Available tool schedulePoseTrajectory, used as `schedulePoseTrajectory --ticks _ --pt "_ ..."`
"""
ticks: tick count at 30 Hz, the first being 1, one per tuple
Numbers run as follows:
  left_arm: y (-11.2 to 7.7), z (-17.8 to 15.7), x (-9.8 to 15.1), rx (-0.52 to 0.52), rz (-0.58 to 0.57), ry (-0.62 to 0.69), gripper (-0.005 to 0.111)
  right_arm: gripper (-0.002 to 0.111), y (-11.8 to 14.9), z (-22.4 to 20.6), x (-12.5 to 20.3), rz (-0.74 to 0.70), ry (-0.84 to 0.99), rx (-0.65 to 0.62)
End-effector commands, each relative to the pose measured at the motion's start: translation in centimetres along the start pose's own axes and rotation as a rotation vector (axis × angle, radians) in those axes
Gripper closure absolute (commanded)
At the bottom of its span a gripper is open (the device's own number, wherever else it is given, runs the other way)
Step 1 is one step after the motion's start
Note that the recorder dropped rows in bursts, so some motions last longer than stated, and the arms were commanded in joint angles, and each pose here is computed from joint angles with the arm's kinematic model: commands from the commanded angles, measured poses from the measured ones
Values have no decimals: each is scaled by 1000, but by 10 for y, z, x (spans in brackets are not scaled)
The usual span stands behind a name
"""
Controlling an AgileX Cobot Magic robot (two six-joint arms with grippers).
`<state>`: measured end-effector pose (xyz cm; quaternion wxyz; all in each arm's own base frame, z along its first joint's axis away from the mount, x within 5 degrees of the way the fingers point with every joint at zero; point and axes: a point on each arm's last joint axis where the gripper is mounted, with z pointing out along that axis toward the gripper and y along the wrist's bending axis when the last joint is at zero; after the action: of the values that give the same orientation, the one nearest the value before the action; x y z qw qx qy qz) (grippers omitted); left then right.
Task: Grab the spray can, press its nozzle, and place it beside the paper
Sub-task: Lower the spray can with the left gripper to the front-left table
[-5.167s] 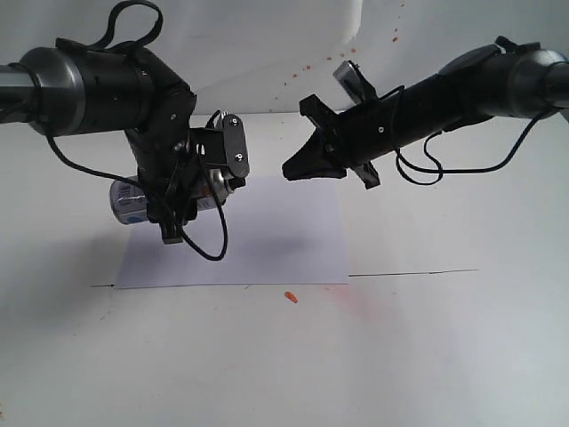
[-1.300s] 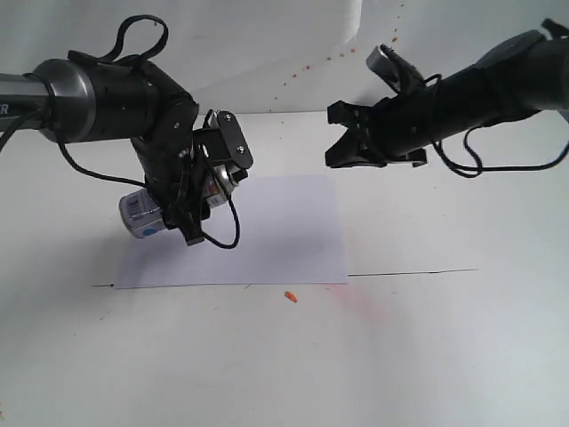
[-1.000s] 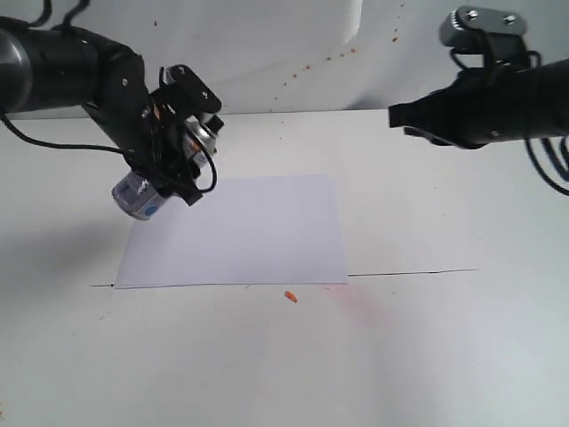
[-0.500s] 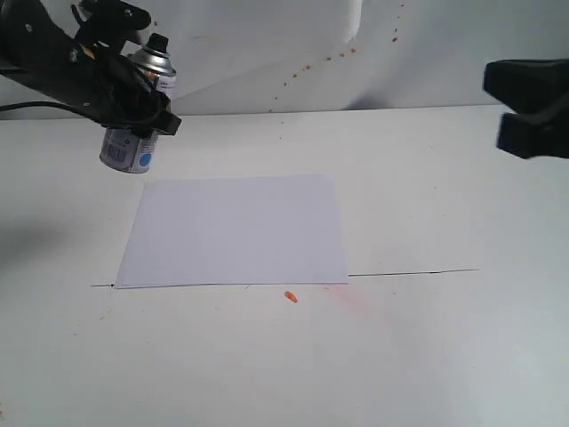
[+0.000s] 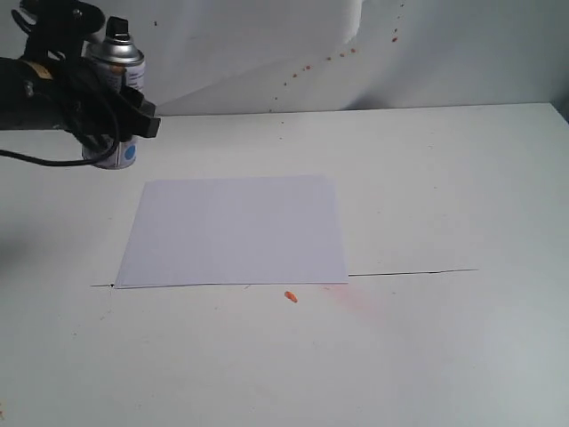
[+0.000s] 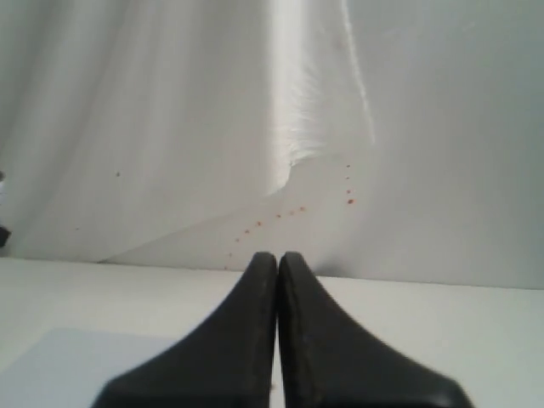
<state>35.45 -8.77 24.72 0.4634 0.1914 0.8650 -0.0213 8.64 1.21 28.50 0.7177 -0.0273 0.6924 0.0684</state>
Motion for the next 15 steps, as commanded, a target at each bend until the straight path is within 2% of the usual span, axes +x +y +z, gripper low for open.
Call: schedulePoseTrajectory --ticks 1,5,9,11,15 --pt "2 -12 2 -50 -26 -106 107 108 -5 -11 -1 18 -54 66" --pt "2 -12 17 -85 -84 -155 107 108 -5 -16 -3 16 -80 66" --pt "5 -13 44 -140 -162 -220 107 108 -5 -16 -3 16 -80 66" --pt "14 -15 57 -171 -245 -226 107 108 -5 -16 -3 16 -80 66" --pt "28 -19 76 -175 -241 -248 107 108 -5 -16 -3 16 -80 66"
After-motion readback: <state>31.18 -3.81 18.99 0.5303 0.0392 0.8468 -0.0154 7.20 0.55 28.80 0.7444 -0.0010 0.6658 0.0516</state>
